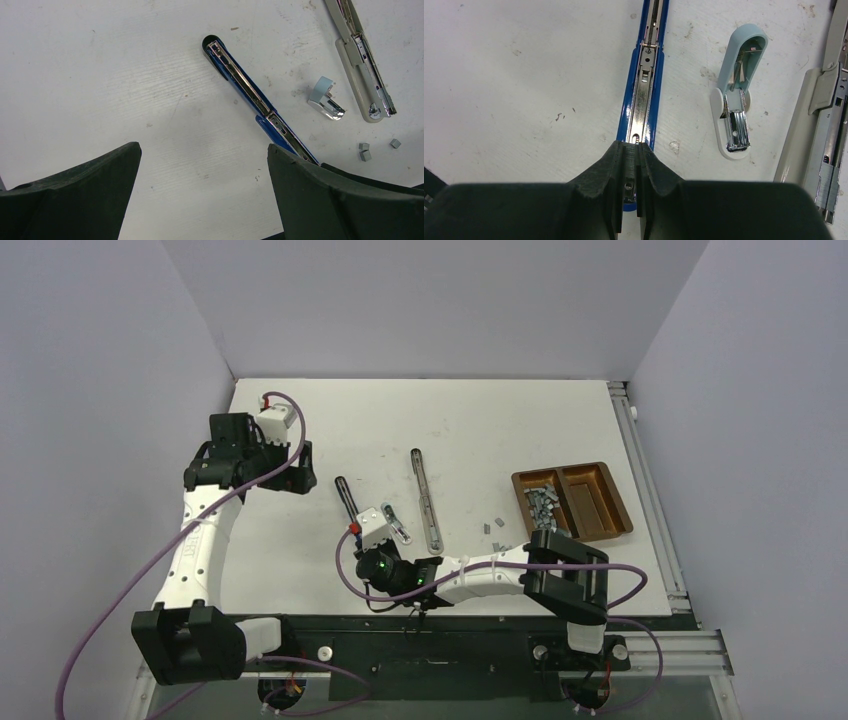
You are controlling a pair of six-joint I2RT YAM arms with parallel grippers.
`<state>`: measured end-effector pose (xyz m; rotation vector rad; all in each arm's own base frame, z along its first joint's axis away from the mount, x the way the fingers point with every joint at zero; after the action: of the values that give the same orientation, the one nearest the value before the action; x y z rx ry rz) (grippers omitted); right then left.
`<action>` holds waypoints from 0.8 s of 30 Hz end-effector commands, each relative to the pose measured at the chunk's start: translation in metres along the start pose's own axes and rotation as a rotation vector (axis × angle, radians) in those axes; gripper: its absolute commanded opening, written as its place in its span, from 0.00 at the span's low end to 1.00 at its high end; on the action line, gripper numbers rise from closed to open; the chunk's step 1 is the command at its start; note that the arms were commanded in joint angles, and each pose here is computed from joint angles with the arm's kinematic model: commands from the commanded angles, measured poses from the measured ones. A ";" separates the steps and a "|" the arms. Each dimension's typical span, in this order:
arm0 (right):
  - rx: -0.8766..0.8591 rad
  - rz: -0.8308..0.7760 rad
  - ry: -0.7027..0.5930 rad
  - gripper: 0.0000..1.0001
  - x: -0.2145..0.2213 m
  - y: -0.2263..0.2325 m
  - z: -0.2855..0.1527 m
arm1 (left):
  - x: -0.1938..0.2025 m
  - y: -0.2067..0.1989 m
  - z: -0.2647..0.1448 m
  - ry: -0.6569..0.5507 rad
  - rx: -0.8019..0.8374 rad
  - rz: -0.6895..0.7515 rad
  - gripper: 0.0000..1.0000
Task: Load the staples into the stapler
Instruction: Install the staple into the stapler.
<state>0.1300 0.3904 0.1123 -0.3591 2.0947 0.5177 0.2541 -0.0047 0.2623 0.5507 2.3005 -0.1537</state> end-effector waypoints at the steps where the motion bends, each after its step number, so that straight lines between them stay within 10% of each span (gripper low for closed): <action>1: -0.028 0.040 -0.028 0.09 -0.007 0.010 0.003 | -0.010 0.000 -0.009 -0.054 -0.027 0.022 0.96; 24: -0.013 0.046 -0.014 0.09 -0.002 0.002 0.007 | -0.018 -0.001 -0.012 -0.070 -0.030 0.037 0.96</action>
<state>0.1317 0.3906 0.1110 -0.3549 2.1036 0.5275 0.2540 -0.0078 0.2624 0.5650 2.2980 -0.1565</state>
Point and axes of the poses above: each gripper's point midway between its finger pads, its own z axis out along the fingers, its own y axis along the line the jaws close on, x = y × z, the point moved 9 cm from there along -z, back along the fingers, and after that the axes turned 14 degrees about z, right-handed, at the moved point
